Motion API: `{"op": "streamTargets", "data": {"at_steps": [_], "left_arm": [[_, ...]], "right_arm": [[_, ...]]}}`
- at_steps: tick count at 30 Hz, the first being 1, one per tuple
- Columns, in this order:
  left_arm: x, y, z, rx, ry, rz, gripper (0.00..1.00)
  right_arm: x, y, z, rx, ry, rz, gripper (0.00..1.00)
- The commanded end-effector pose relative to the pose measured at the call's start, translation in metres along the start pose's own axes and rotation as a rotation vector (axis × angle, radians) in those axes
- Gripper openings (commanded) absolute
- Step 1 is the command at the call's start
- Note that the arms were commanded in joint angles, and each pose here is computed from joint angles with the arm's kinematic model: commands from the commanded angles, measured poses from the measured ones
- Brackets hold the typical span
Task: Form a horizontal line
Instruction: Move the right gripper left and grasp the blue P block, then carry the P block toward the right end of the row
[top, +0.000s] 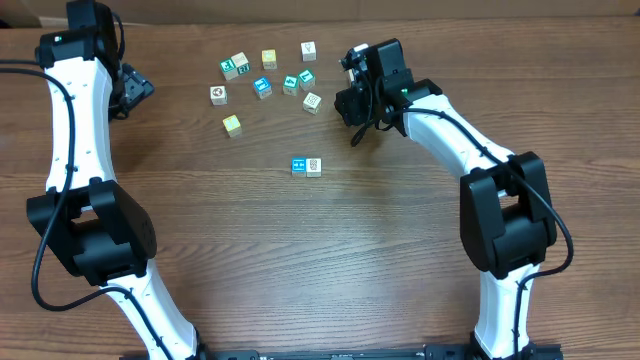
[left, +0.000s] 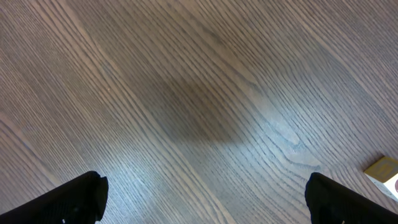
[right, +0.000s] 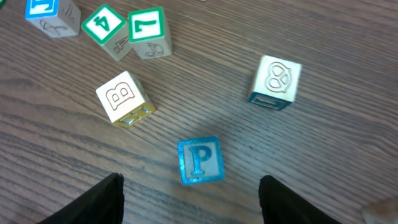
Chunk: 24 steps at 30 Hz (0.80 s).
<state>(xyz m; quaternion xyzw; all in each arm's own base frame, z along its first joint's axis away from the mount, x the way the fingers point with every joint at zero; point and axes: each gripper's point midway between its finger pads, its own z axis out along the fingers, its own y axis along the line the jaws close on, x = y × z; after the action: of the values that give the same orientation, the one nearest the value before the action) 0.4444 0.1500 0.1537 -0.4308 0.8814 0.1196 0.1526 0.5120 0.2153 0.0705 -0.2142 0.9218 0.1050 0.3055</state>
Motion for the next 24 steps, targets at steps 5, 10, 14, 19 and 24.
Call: {"op": "streamTargets", "data": {"at_steps": [5, 10, 14, 19, 24], "left_arm": [[-0.002, -0.001, -0.006, 0.001, -0.016, 0.008, 1.00], [-0.002, -0.001, -0.006, 0.001, -0.016, 0.007, 1.00], [-0.001, -0.002, -0.006, 0.002, -0.016, 0.009, 1.00], [-0.001, -0.002, -0.006, 0.002, -0.016, 0.009, 1.00], [-0.001, -0.002, -0.006, 0.002, -0.016, 0.009, 1.00]], "right_arm": [[0.013, 0.002, 0.030, -0.026, 0.013, -0.013, 0.60], [0.022, 0.001, 0.043, -0.026, 0.027, -0.011, 0.59], [0.019, 0.000, 0.044, -0.026, 0.014, -0.013, 0.52], [0.018, 0.000, 0.044, -0.025, 0.011, -0.013, 0.34], [0.016, 0.001, 0.039, -0.026, 0.010, -0.007, 0.19]]}}
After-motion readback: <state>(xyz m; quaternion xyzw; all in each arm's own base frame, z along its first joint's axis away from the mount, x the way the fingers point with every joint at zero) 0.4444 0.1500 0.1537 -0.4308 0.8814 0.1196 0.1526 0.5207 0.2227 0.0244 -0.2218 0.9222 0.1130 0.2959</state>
